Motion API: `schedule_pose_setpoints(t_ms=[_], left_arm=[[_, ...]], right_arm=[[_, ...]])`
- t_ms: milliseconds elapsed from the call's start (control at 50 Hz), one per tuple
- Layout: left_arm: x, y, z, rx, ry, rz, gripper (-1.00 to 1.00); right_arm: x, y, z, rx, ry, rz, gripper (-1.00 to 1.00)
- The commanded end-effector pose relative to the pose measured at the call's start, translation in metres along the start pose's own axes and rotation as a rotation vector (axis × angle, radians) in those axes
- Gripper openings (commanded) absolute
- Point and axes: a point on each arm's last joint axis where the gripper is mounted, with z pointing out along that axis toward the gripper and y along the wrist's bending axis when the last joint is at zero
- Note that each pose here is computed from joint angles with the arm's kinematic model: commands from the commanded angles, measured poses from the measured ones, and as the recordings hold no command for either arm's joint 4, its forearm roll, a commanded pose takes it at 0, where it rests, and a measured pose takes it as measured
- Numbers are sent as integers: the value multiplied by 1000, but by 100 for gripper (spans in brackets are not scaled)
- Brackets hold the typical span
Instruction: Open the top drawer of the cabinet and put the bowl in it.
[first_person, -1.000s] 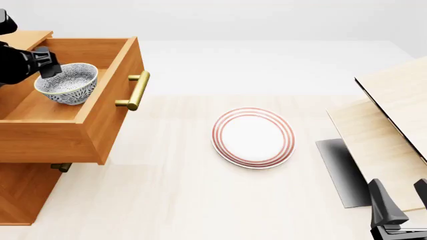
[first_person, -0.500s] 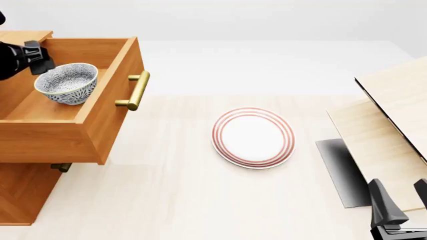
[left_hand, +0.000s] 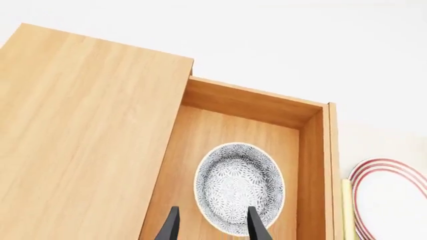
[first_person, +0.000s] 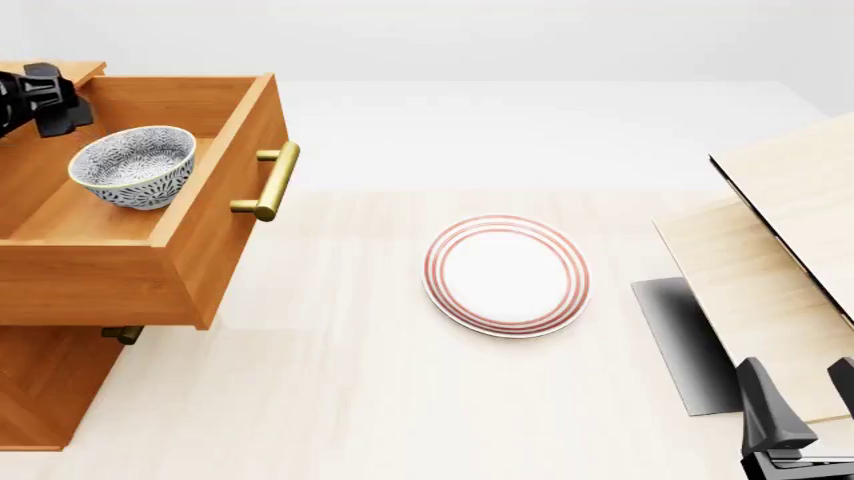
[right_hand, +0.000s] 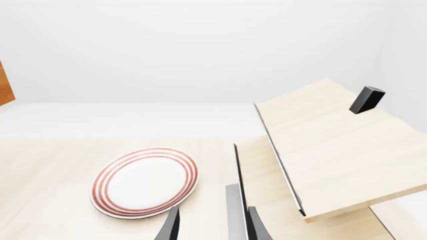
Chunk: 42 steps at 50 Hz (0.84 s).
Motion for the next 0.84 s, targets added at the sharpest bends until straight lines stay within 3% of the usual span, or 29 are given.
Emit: schedule_pose_setpoints(t_ms=[20,840], left_arm=[[-1,0,-8,0,-10,5,100],[-3,-7,-65,34,-58,49,100]], right_arm=[[0,0,0,0,-1,-1,100],[0,0,0,0,-1,-1,100]])
